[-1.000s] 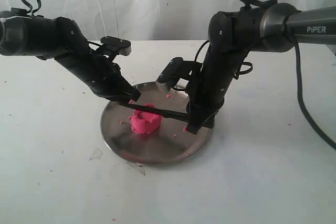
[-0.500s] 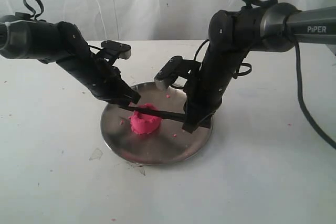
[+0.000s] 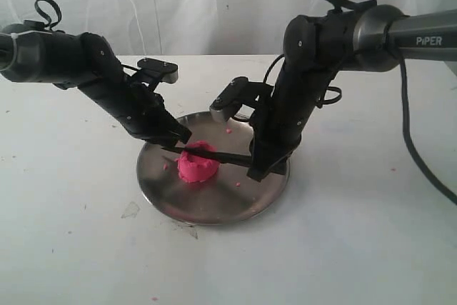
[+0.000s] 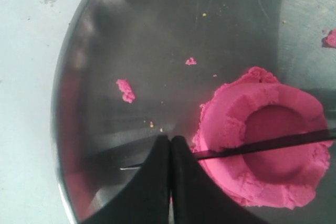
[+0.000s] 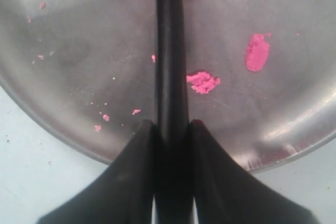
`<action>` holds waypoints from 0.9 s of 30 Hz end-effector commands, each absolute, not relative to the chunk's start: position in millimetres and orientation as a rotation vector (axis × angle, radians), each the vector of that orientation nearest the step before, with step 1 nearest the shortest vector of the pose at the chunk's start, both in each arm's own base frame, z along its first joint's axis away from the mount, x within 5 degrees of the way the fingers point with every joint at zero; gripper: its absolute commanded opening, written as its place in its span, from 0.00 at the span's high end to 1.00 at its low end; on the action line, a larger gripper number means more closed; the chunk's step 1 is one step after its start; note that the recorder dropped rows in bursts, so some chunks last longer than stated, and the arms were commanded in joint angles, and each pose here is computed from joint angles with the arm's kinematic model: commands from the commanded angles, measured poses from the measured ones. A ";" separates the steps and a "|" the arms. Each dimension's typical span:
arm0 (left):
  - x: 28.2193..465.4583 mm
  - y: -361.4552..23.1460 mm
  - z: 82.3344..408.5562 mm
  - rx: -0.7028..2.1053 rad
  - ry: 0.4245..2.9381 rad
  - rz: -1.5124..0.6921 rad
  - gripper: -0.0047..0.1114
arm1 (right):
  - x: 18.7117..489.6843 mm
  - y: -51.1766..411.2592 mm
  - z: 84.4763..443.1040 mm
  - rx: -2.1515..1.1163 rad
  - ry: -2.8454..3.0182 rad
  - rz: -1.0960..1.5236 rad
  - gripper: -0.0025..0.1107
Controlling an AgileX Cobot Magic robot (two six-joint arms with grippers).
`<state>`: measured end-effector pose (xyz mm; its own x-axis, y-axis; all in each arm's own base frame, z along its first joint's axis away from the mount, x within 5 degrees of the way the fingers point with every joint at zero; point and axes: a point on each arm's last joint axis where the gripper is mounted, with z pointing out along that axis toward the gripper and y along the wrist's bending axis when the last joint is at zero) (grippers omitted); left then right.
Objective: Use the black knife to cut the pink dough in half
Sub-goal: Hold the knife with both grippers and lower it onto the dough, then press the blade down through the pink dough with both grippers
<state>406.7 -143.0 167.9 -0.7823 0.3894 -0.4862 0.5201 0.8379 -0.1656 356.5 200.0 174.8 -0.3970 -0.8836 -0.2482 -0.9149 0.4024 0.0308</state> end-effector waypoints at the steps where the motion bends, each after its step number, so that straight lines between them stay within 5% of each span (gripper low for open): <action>1: 402.9 -143.6 156.4 0.698 2.630 -0.427 0.96 | 358.9 200.6 159.4 -1.604 2.495 0.254 0.98; 27: 401.7 -142.5 145.4 0.689 2.648 -0.418 0.96 | 370.5 204.4 146.0 -1.494 2.472 0.217 0.98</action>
